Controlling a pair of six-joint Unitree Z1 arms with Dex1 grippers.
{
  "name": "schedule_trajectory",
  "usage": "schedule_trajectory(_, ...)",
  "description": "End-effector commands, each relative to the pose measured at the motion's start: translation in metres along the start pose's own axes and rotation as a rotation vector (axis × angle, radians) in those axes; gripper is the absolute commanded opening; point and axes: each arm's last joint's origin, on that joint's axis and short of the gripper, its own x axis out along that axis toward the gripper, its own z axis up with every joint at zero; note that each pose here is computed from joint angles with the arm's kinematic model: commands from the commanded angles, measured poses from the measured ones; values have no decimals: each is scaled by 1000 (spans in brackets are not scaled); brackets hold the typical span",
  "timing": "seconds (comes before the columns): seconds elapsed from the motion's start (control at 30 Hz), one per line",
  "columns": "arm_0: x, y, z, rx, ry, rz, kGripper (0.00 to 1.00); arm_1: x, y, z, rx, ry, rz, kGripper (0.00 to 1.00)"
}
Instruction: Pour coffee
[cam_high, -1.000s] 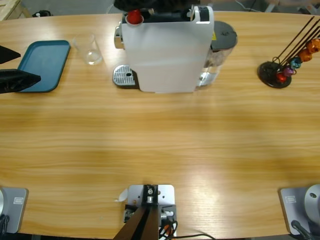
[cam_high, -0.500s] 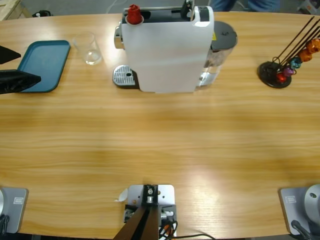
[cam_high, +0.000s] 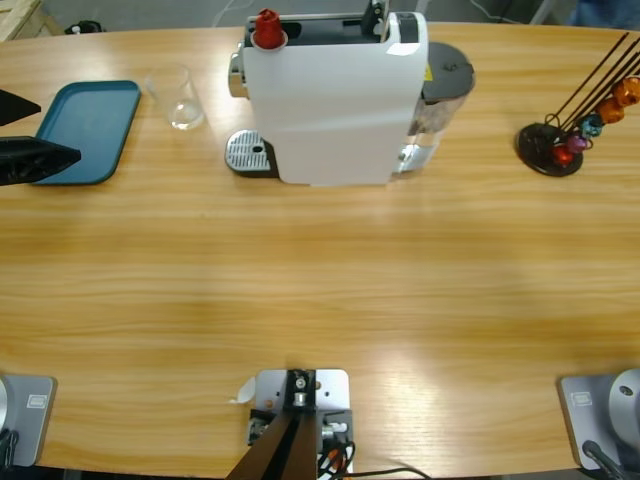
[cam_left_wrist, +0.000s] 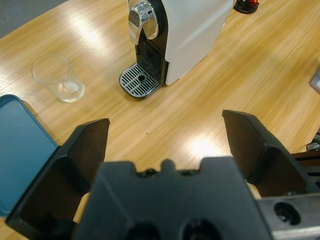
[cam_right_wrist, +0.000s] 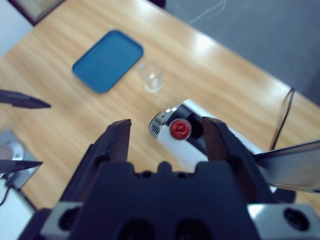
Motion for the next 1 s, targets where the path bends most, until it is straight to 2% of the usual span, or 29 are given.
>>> schedule_trajectory(0.03,11,1,-4,-11,47,-2,977,69,16,-14,-8,238,16,513)
schedule_trajectory(0.37,10,1,-7,-11,46,-1,977,98,8,-16,4,273,-20,513)
schedule_trajectory(0.87,15,1,-8,-14,65,3,977,123,-6,-21,15,319,-98,501)
schedule_trajectory(0.93,16,2,-8,-12,67,4,977,123,-7,-20,17,312,-106,283)
schedule_trajectory(1.0,16,2,-8,-12,69,4,978,123,-9,-20,18,313,-116,260)
